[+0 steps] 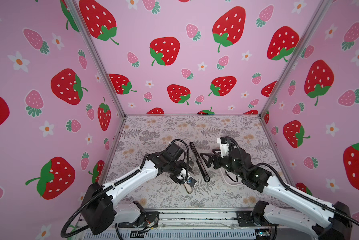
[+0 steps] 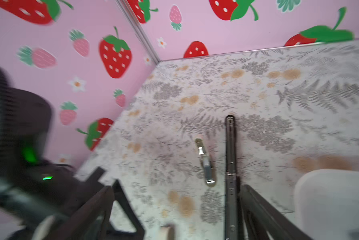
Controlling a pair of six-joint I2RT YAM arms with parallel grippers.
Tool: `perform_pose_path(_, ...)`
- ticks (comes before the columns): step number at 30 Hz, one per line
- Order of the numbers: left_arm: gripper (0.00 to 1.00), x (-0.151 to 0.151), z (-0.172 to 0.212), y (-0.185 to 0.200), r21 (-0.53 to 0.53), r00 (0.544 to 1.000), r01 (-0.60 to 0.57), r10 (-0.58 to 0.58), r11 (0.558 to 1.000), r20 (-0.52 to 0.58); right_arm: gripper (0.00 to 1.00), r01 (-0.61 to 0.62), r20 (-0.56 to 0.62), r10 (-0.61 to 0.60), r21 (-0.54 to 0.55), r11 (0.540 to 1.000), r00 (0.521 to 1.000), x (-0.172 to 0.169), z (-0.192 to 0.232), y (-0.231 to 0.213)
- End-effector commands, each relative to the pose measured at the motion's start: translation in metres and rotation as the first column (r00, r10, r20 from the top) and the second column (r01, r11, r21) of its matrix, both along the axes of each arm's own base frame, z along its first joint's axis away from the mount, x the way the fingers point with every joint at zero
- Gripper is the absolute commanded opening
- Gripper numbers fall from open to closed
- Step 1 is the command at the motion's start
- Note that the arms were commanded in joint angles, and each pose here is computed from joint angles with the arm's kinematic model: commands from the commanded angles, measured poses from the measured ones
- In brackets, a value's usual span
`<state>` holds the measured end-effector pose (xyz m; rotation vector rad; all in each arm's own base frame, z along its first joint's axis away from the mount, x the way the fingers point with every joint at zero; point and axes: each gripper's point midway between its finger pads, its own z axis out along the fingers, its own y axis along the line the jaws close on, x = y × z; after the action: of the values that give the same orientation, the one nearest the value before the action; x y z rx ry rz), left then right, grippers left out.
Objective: Load the staples into the stapler
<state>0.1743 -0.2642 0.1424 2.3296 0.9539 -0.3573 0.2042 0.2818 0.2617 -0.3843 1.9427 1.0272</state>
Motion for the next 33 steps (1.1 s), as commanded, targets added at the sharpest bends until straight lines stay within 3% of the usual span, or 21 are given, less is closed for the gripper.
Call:
perform_pose_path(1, 0.55, -0.009, 0.0, 0.007, 0.079, 0.999, 0.04, -0.037, 0.996, -0.032, 0.99, -0.113, -0.189, 0.153, 0.211, 0.971, 0.97, -0.039, 0.001, 0.006)
perform_pose_path(5, 0.55, -0.011, -0.014, 0.005, 0.093, 0.998, 0.048, -0.043, 0.995, -0.054, 0.99, -0.109, -0.308, 0.186, 0.251, 0.962, 0.933, -0.063, -0.009, 0.003)
perform_pose_path(10, 0.53, -0.013, -0.03, 0.006, 0.163, 0.99, 0.072, -0.051, 0.984, -0.13, 0.99, -0.168, -0.327, 0.263, 0.29, 0.942, 0.907, -0.09, -0.009, 0.008)
perform_pose_path(17, 0.54, -0.014, -0.032, 0.002, 0.144, 0.988, 0.093, -0.073, 0.985, -0.138, 0.99, -0.141, -0.297, 0.231, 0.295, 0.945, 0.926, -0.085, 0.0, 0.005)
perform_pose_path(22, 0.55, -0.021, -0.038, 0.0, 0.144, 0.985, 0.11, -0.089, 0.983, -0.148, 0.99, -0.139, -0.321, 0.213, 0.239, 0.961, 0.923, -0.083, -0.009, 0.01)
perform_pose_path(33, 0.55, -0.036, -0.059, -0.002, 0.218, 0.977, 0.151, -0.112, 0.964, -0.184, 0.99, 0.113, -0.248, -0.067, 0.175, 0.978, 0.966, -0.046, -0.021, -0.027)
